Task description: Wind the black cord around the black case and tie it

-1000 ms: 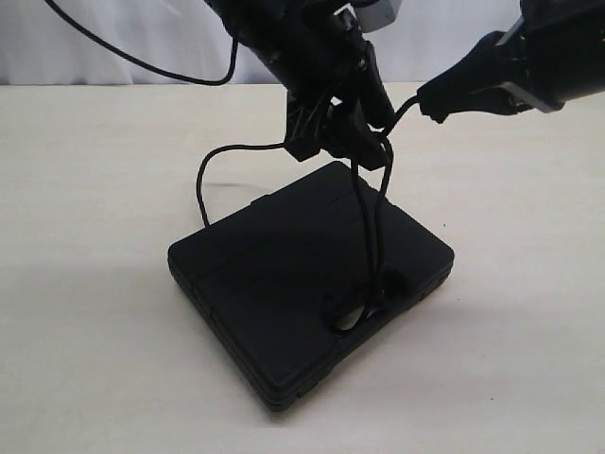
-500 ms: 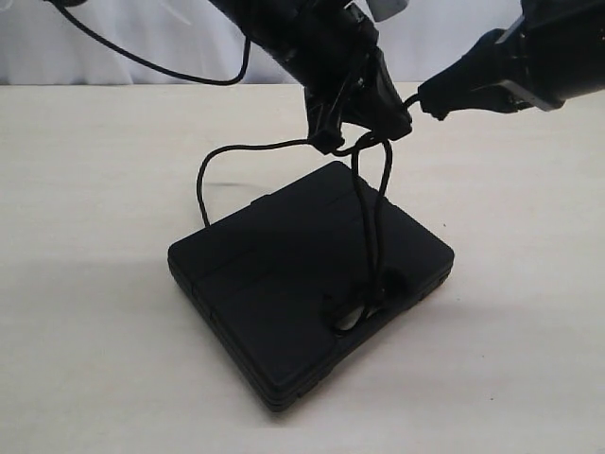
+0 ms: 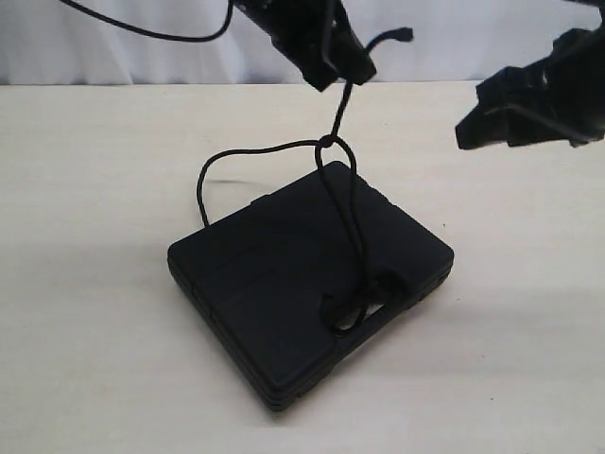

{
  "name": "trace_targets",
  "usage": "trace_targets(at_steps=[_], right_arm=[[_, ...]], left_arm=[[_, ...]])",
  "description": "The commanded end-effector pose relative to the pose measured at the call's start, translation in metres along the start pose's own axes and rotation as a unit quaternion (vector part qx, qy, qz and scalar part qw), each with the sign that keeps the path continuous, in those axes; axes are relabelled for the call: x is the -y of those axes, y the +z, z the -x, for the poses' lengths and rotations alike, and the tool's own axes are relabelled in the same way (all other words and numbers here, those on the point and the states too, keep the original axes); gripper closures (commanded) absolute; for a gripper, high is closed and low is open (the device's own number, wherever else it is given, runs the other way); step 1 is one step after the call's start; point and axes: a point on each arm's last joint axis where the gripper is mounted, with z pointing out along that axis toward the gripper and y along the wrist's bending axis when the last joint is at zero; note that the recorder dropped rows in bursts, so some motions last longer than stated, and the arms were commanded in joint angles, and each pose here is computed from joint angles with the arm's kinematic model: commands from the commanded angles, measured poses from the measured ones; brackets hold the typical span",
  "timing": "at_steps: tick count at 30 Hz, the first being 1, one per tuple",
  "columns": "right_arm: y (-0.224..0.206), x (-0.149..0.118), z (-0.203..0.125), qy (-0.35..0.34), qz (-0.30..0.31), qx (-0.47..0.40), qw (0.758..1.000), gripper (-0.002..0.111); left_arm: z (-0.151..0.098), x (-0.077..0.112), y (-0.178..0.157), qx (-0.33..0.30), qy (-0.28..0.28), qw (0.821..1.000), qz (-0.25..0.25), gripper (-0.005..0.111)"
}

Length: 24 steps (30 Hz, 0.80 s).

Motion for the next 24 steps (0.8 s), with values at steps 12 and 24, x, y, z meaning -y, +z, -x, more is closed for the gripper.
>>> trace_targets(at_steps=[12, 24], right_arm=[[0.115, -0.047, -0.112, 0.1, -0.008, 0.009, 0.995, 0.063], [0.167, -0.031, -0.125, 0.207, -0.054, -0.014, 0.977, 0.063]], left_arm=[[-0.027, -0.031, -0.111, -0.006, -0.097, 0.992, 0.083, 0.107], [-0.032, -0.033, -0.114, -0.039, -0.09, 0.99, 0.103, 0.107]])
